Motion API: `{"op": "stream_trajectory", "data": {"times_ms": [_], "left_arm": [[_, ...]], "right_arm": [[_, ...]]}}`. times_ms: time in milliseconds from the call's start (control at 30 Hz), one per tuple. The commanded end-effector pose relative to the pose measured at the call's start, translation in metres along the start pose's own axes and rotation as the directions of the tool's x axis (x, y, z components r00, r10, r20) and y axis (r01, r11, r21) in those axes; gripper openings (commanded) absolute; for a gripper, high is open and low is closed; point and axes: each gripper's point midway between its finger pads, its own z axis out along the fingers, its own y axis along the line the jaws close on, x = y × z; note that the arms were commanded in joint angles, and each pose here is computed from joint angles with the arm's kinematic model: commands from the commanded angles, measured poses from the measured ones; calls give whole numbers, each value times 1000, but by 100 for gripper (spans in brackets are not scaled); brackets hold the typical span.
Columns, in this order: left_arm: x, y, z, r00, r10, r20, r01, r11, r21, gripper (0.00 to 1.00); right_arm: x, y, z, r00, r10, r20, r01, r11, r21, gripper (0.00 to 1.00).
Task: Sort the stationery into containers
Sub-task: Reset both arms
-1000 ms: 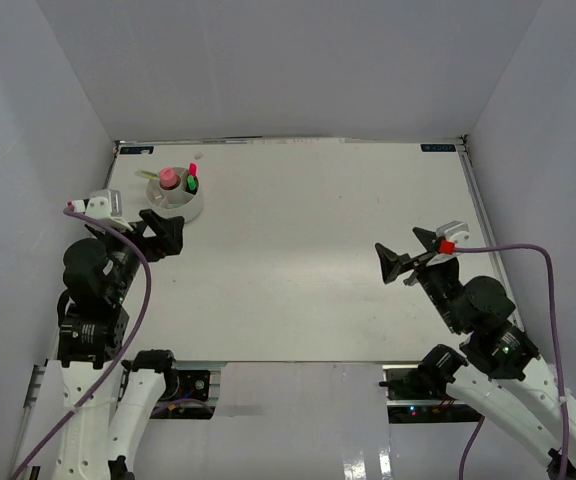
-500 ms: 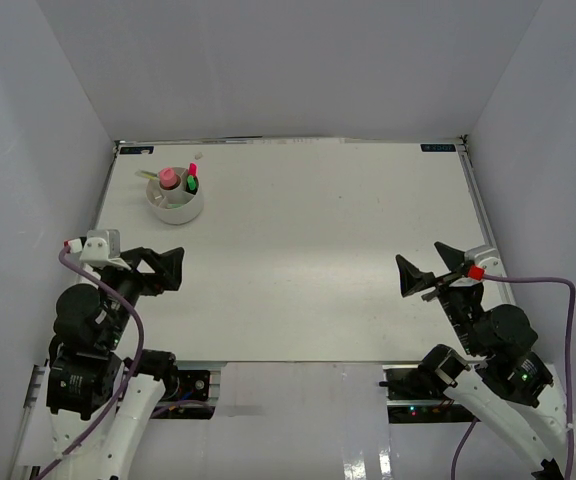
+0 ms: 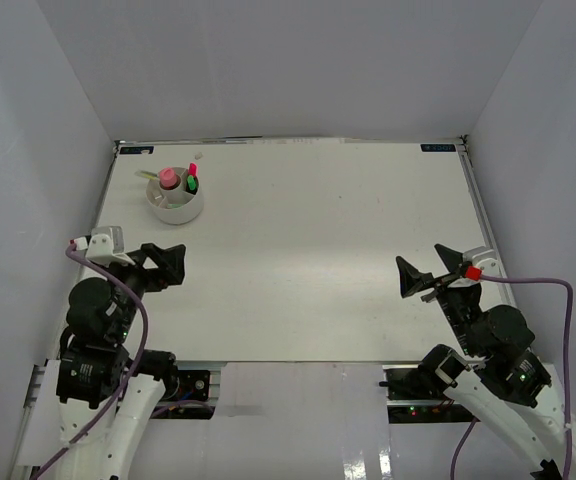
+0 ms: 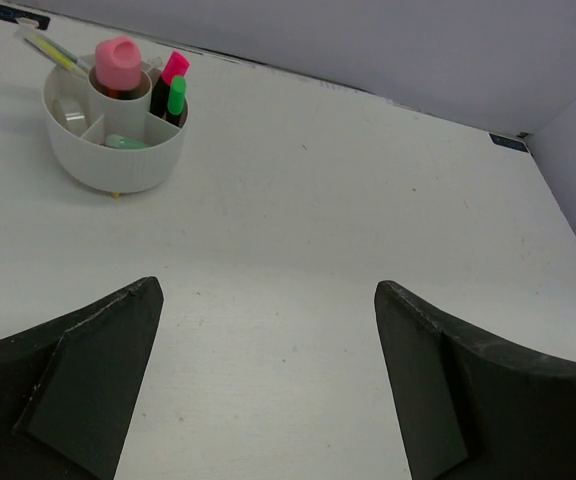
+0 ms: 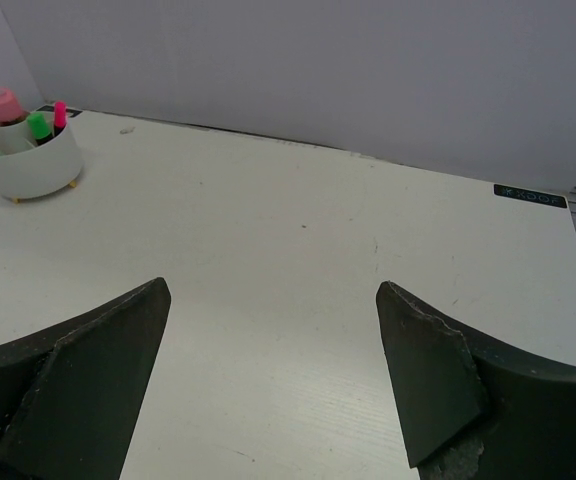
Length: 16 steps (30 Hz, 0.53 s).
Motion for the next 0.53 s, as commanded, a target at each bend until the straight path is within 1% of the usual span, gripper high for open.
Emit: {"op": "stream_trajectory", "data": {"times_ms": [0,100,167,333,500], "left_arm": [[20,-11,13,996,-75,-39,77,995,69,98],[37,-5,22,992,-105,-63,108,993,48,98],[41,-4,24,992,-105,-65,108,993,46,98],[33,5,20,997,-81,-8,81,997,8,98],[37,6,23,997,-80,-22,80,997,6,98]], "right_arm": [[-6,-4,1,1000,6,23,-7,1000,21,90],[-6,-4,1,1000,6,23,-7,1000,21,90],[-6,-3,1,1000,5,25,-6,1000,20,90],[-6,-3,1,1000,5,23,-5,1000,18,90],[-6,-2,2,1000,4,19,-5,1000,14,90]]}}
